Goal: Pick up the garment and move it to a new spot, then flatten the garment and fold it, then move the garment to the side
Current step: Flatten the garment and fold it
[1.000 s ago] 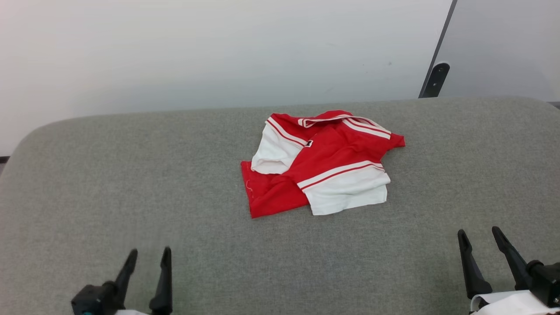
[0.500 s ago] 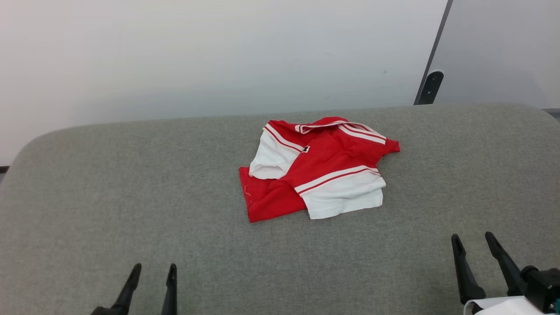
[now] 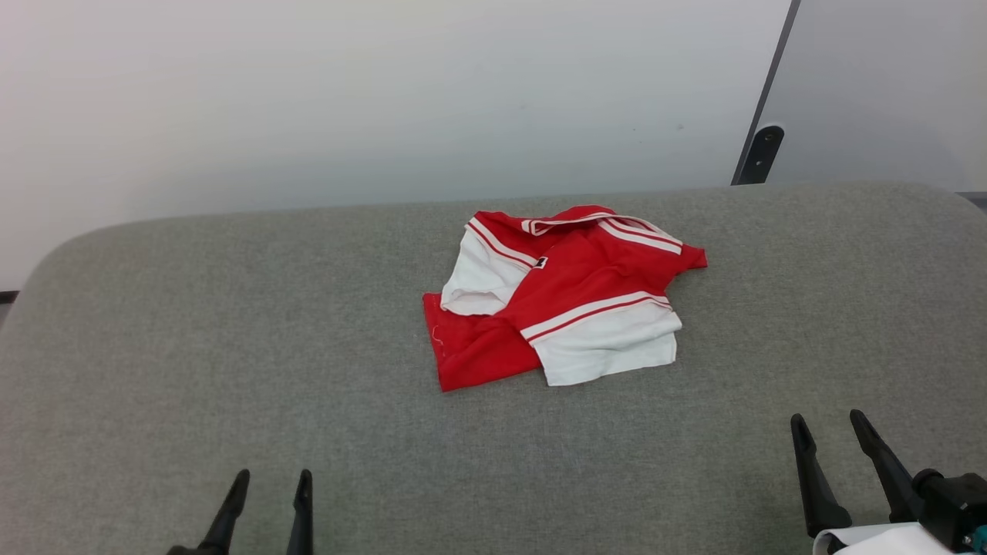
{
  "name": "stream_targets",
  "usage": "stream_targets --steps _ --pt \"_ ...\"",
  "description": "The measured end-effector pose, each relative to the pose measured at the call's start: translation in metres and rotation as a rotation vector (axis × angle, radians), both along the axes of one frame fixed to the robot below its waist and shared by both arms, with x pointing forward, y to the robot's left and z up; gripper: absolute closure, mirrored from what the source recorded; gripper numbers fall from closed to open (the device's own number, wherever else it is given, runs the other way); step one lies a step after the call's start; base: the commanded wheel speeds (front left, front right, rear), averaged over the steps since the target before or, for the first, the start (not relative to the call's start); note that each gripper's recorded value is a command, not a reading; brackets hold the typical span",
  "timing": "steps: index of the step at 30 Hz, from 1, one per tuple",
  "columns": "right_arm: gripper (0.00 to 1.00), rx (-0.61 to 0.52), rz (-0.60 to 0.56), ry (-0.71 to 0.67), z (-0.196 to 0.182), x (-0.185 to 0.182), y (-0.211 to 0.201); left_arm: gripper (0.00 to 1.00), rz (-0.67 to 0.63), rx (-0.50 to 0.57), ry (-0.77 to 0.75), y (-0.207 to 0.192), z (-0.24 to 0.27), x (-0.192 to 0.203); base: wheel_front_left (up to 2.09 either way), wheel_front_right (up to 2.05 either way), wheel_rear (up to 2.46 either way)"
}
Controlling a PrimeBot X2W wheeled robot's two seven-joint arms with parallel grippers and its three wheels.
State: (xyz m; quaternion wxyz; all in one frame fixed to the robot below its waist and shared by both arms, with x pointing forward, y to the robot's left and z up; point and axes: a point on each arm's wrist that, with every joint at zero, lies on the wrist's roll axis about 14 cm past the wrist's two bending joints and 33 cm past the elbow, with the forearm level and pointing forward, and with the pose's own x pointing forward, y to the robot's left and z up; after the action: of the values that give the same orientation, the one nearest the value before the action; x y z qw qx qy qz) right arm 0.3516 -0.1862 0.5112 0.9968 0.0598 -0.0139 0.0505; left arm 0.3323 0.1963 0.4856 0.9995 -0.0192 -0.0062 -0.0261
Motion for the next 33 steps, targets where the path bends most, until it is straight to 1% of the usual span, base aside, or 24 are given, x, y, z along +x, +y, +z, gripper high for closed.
stream_targets --steps 5,8,12,14,16,18,19,22,23,26,27,30,33 --pt "0.00 0.006 0.005 0.005 -0.002 0.000 0.003 0.00 -0.009 -0.008 0.013 -0.004 -0.004 0.000 0.00 0.00 0.00" --pt "0.00 0.014 0.010 0.005 -0.002 0.001 0.006 0.00 -0.036 -0.009 -0.007 -0.010 0.002 0.012 0.00 0.00 0.00" --pt "0.00 0.024 0.018 -0.024 0.005 0.012 0.012 0.00 -0.119 0.012 -0.104 -0.027 0.034 0.056 0.00 0.00 0.00" --pt "0.00 0.032 0.022 -0.026 0.005 0.015 0.015 0.00 -0.149 0.001 -0.118 -0.034 0.048 0.084 0.00 0.00 0.00" --pt "0.00 0.040 0.019 -0.026 0.003 0.019 0.015 0.00 -0.193 0.003 -0.099 -0.043 0.061 0.114 0.00 0.00 0.00" --pt "0.00 0.046 0.011 -0.024 0.000 0.024 0.014 0.00 -0.253 0.030 -0.056 -0.056 0.068 0.143 0.00 0.00 0.00" --pt "0.00 0.050 0.005 -0.021 -0.002 0.026 0.012 0.00 -0.273 0.027 -0.023 -0.061 0.070 0.157 0.00 0.00 0.00" --pt "0.00 0.064 -0.012 -0.007 -0.010 0.031 0.009 0.00 -0.338 0.024 0.124 -0.079 0.059 0.190 0.00 0.00 0.00" --pt "0.00 0.070 -0.019 -0.004 -0.012 0.033 0.008 0.00 -0.349 0.017 0.196 -0.082 0.050 0.199 0.00 0.00 0.00" --pt "0.00 0.078 -0.044 0.012 -0.020 0.035 0.001 0.00 -0.406 0.026 0.381 -0.097 0.023 0.213 0.00 0.00 0.00" --pt "0.00 0.079 -0.053 0.015 -0.022 0.036 -0.001 0.00 -0.426 0.052 0.440 -0.101 0.013 0.216 0.00 0.00 0.00" --pt "0.00 0.080 -0.082 0.035 -0.030 0.036 -0.010 0.00 -0.465 0.072 0.557 -0.110 -0.007 0.225 0.00 0.00 0.00" --pt "0.00 0.076 -0.105 0.055 -0.038 0.038 -0.017 0.00 -0.489 0.146 0.675 -0.112 -0.031 0.231 0.00 0.00 0.00"
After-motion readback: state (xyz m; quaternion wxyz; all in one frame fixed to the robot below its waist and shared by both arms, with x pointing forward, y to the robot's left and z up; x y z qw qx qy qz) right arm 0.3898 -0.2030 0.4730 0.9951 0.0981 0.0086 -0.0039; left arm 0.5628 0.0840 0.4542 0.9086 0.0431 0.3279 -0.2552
